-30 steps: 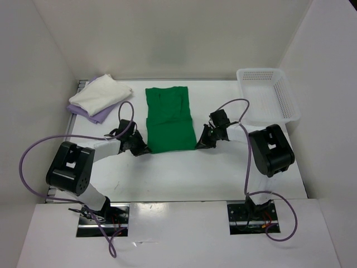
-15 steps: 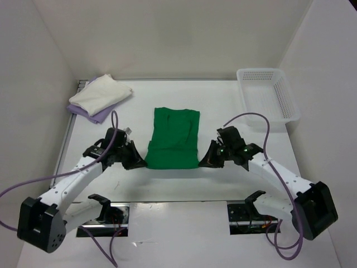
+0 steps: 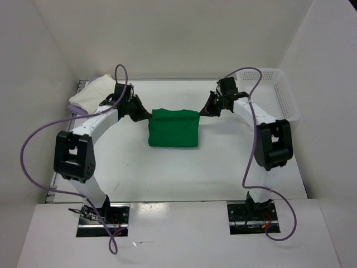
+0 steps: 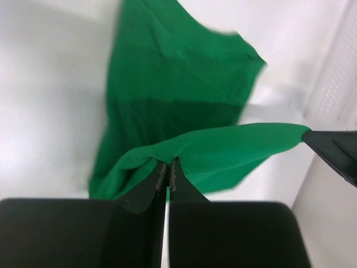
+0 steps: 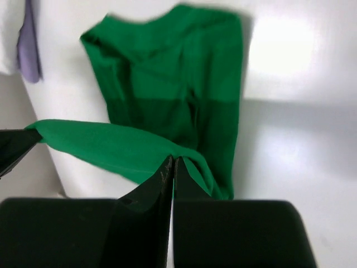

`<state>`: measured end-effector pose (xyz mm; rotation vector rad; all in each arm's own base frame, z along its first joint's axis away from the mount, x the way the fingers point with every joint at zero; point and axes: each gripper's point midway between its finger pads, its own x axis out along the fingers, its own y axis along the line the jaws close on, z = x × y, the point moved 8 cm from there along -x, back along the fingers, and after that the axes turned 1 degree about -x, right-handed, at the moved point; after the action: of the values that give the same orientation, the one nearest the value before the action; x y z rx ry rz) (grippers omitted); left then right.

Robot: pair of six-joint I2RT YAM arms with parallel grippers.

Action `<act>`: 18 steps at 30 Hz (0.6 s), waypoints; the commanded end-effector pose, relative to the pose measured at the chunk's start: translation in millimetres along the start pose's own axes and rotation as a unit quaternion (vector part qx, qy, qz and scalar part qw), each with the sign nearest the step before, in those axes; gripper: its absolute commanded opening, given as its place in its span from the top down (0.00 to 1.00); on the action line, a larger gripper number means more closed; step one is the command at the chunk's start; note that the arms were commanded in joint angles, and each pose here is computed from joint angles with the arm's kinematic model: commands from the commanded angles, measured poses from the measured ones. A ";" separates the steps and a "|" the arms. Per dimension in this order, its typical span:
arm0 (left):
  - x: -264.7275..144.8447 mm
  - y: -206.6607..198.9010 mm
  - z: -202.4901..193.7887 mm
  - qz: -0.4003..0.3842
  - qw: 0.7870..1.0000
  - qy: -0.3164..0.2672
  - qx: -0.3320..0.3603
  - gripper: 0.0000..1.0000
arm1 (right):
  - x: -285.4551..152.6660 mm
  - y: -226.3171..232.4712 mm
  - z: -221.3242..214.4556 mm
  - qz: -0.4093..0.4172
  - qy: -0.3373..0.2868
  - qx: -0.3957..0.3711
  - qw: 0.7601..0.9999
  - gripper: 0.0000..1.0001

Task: Fold and stack the t-shirts
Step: Fold the long partially folded tshirt into a neat square

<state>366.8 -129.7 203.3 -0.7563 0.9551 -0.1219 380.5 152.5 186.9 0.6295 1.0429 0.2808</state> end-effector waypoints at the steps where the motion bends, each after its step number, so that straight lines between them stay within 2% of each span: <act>1: 31.3 7.2 35.9 0.011 0.999 -0.043 0.002 1.00 | 23.4 -5.1 36.3 -0.002 -0.023 -0.034 0.999 1.00; 6: 70.3 26.2 57.3 0.030 0.998 -0.047 -0.025 1.00 | 68.2 -16.0 60.2 -0.001 -0.012 -0.026 1.000 1.00; 10: 80.1 18.3 75.6 0.007 0.997 -0.069 -0.036 0.96 | 76.8 -11.5 74.8 0.001 -0.031 -0.021 0.999 1.00; 11: 80.1 15.2 77.1 -0.004 0.997 -0.071 -0.038 0.90 | 79.1 -12.2 76.5 -0.003 -0.035 -0.016 0.999 1.00; 14: 76.8 2.4 87.7 -0.030 0.995 -0.089 -0.038 0.80 | 76.6 -7.8 82.0 -0.001 -0.045 -0.015 0.999 1.00; 15: 74.9 -1.4 91.0 -0.035 0.994 -0.094 -0.036 0.67 | 76.6 -7.8 82.0 -0.001 -0.045 -0.015 0.999 0.98; 17: 69.8 -8.9 98.6 -0.038 0.993 -0.105 -0.027 0.51 | 75.3 -5.6 84.3 0.001 -0.048 -0.016 0.999 0.84; 18: 69.8 -7.9 97.5 -0.035 0.994 -0.102 -0.028 0.45 | 70.1 -1.7 86.1 0.005 -0.054 -0.019 0.998 0.69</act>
<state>468.5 -115.3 166.0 -0.8341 0.8527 -0.0429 476.6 162.9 137.6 0.6149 1.0291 0.2654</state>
